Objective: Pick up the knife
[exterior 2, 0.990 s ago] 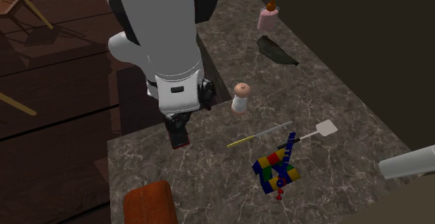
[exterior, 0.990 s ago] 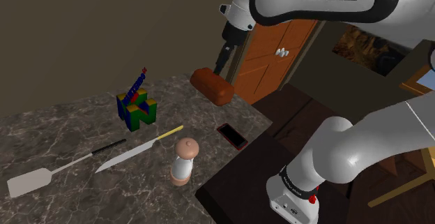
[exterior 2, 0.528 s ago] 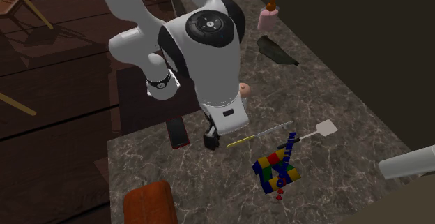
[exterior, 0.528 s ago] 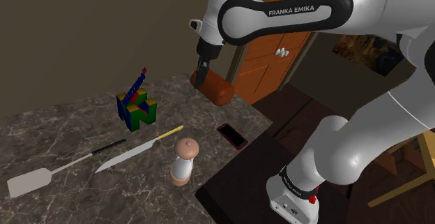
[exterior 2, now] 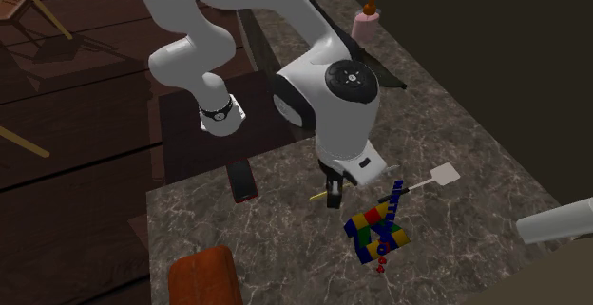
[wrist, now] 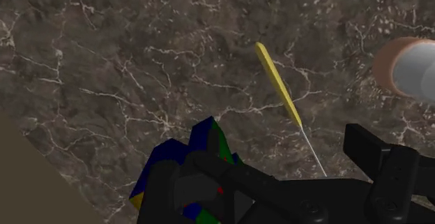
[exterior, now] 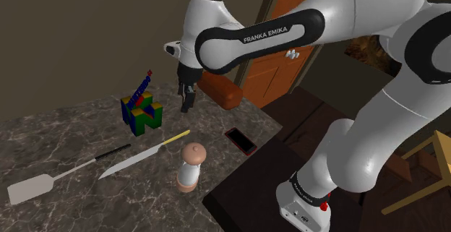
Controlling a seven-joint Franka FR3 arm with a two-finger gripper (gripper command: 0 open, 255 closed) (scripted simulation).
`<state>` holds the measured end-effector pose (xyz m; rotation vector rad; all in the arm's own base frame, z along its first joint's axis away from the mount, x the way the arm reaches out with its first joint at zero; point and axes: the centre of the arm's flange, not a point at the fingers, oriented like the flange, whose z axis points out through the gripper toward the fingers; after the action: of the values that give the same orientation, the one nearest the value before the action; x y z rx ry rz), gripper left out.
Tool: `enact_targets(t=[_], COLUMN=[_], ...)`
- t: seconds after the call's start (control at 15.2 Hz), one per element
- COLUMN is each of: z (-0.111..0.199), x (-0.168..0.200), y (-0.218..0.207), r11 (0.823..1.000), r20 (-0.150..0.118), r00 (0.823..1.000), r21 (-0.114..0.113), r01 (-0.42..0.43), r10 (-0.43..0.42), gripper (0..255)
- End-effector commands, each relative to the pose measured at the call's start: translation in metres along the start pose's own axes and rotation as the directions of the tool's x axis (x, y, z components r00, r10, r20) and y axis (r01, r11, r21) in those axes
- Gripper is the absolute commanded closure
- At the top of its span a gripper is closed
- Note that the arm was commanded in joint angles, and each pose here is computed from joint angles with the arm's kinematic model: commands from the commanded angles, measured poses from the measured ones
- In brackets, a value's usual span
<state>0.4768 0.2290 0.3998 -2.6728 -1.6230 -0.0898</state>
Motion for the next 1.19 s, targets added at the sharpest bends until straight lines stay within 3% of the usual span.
enact_targets(t=[0.0,0.33,0.73,1.12], z=[0.021,0.069,0.124,0.156], x=[0.017,0.056,0.093,0.092], y=[-0.008,-0.035,-0.075,-0.076], r11=[0.997,0.965,0.885,0.885], r20=[0.004,0.014,0.022,0.022], r00=[0.997,0.965,0.885,0.885], r21=[0.006,0.020,0.040,0.040], r01=[0.077,0.260,0.464,0.464], r10=[-0.077,-0.261,-0.465,-0.465], gripper=[0,0,0,0])
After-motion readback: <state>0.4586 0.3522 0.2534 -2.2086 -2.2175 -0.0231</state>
